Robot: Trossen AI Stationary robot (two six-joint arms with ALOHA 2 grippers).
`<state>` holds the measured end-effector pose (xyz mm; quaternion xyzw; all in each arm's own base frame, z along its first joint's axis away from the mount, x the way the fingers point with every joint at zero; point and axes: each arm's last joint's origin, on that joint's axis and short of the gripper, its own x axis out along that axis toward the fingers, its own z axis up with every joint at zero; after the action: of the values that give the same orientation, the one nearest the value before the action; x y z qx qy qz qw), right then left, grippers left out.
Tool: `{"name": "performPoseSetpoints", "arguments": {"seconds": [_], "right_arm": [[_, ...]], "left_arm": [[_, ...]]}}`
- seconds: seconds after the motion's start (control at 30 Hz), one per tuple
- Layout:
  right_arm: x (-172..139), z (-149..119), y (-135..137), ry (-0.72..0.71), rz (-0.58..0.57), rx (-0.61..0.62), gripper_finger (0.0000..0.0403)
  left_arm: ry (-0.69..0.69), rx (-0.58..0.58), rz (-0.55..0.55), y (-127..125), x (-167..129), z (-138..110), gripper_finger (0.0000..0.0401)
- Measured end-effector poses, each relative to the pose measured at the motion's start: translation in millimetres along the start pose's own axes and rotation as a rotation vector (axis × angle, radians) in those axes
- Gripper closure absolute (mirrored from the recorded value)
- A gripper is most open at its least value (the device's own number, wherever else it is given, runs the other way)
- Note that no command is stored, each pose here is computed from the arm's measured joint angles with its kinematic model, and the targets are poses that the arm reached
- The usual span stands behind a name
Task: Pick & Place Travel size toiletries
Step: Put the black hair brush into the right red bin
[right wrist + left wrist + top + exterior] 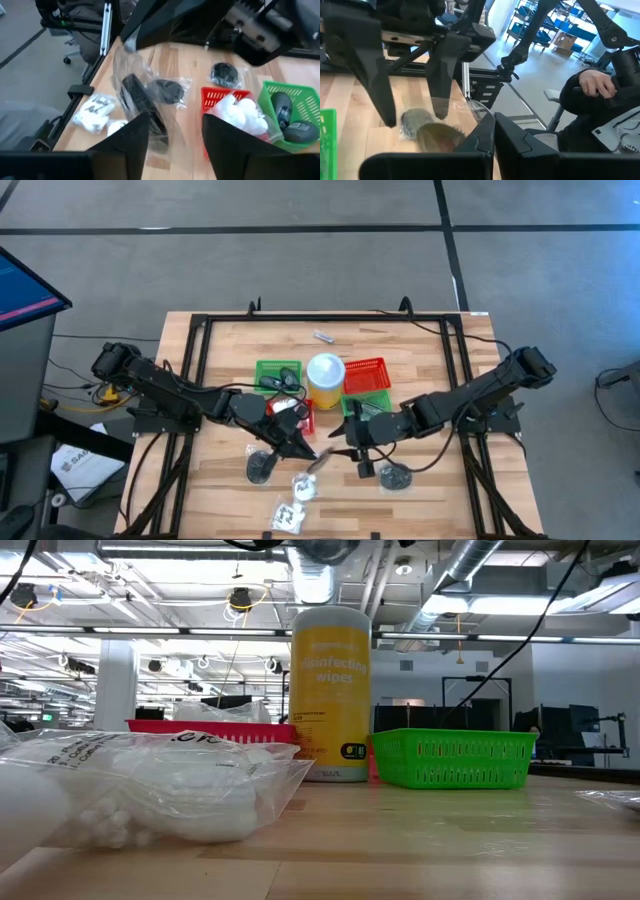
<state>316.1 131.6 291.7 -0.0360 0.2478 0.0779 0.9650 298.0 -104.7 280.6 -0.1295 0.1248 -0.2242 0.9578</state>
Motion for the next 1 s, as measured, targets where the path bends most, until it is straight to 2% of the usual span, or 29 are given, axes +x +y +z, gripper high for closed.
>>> {"name": "performPoseSetpoints", "arguments": {"seconds": [0.23,0.47,0.7,1.0], "right_arm": [[8.7,-2.2,0.4,0.002,-0.001,0.002,0.0199],[16.4,-7.4,2.4,0.021,0.02,-0.028,0.0211],[16.1,-5.8,2.6,0.008,0.022,-0.025,0.0261],[16.1,-5.9,2.6,0.009,0.022,-0.055,0.0369]], "left_arm": [[-0.001,0.0,0.0,0.0,0.0,0.1,0.0401],[-0.003,0.019,0.005,1.6,-0.3,0.6,0.0401],[-0.005,0.017,0.011,3.1,-0.5,1.1,0.0401],[-0.014,0.05,0.042,4.0,-0.5,1.4,0.0401]]}}
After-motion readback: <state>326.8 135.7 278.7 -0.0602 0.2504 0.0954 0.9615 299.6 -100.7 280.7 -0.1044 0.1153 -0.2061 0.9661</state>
